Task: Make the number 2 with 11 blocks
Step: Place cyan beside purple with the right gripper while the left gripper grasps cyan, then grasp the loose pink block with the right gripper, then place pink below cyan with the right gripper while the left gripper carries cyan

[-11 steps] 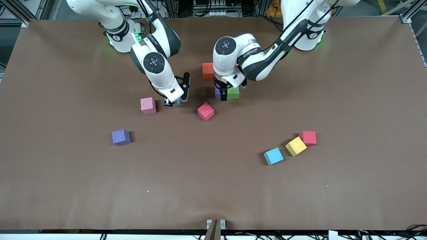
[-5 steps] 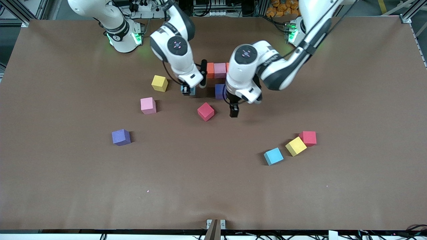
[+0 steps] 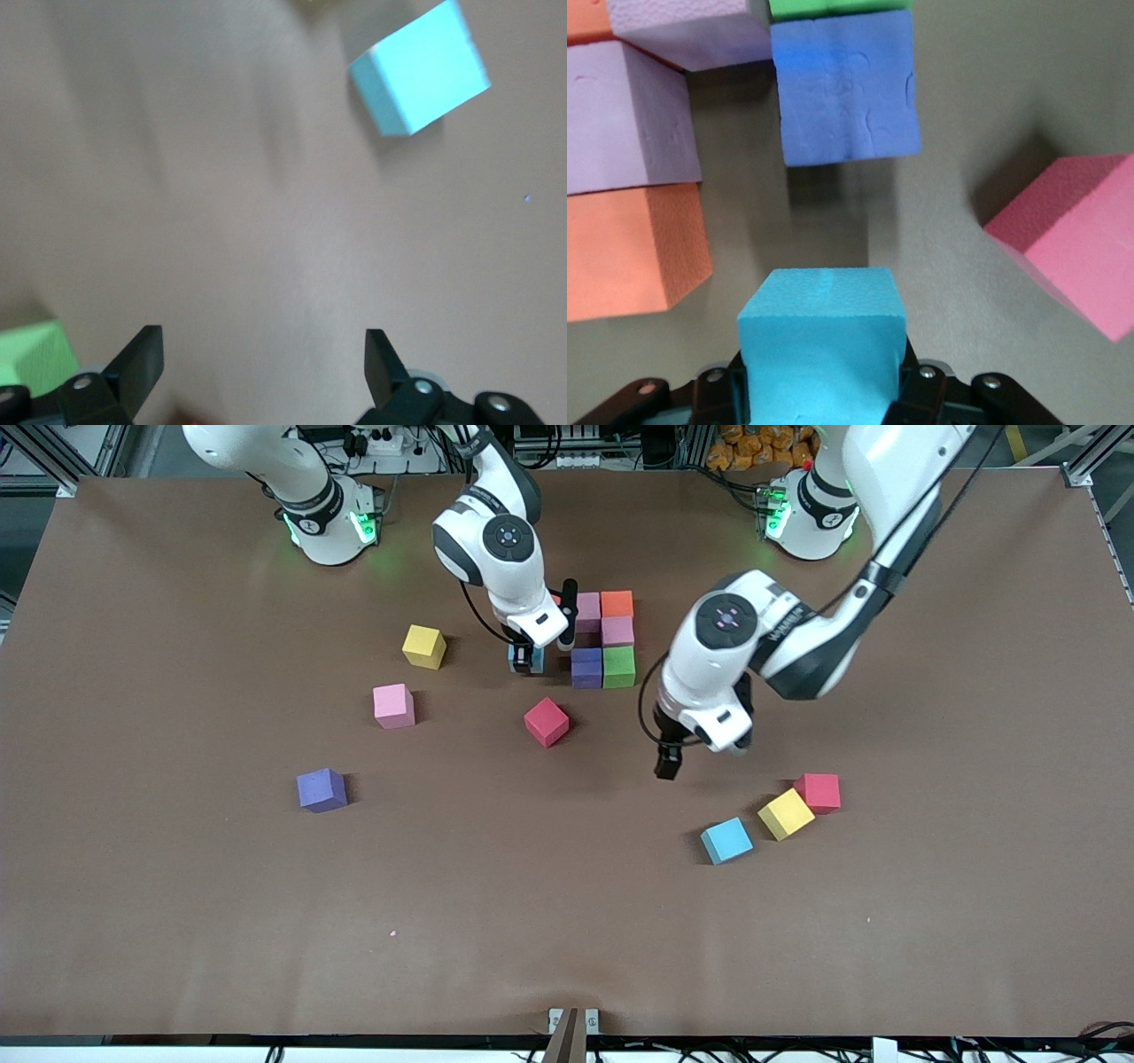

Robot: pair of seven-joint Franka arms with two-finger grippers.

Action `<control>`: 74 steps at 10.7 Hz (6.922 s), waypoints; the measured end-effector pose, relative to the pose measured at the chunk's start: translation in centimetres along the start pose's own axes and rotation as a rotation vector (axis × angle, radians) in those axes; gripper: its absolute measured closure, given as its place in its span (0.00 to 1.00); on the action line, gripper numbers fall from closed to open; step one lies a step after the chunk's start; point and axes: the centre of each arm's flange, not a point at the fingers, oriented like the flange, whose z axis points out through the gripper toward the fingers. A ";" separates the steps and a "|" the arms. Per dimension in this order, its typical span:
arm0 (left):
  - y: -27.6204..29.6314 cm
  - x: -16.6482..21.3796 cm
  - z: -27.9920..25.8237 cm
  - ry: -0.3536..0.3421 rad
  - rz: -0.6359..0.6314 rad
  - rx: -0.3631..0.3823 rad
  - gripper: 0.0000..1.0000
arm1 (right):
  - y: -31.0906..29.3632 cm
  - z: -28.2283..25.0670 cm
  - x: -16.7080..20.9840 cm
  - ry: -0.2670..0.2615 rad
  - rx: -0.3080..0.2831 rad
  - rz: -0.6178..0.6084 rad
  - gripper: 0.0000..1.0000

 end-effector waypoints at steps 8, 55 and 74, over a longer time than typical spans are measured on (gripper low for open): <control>6.1 8.9 -1.1 0.030 0.607 0.034 0.00 | 1.0 2.2 2.8 0.006 -0.017 -0.012 0.42; 10.3 12.8 12.0 -0.010 0.947 0.119 0.37 | 11.8 2.2 3.5 0.087 -0.004 0.846 0.00; 10.0 8.5 9.4 -0.033 0.999 0.138 0.37 | 10.0 0.0 3.6 0.013 0.041 1.529 0.40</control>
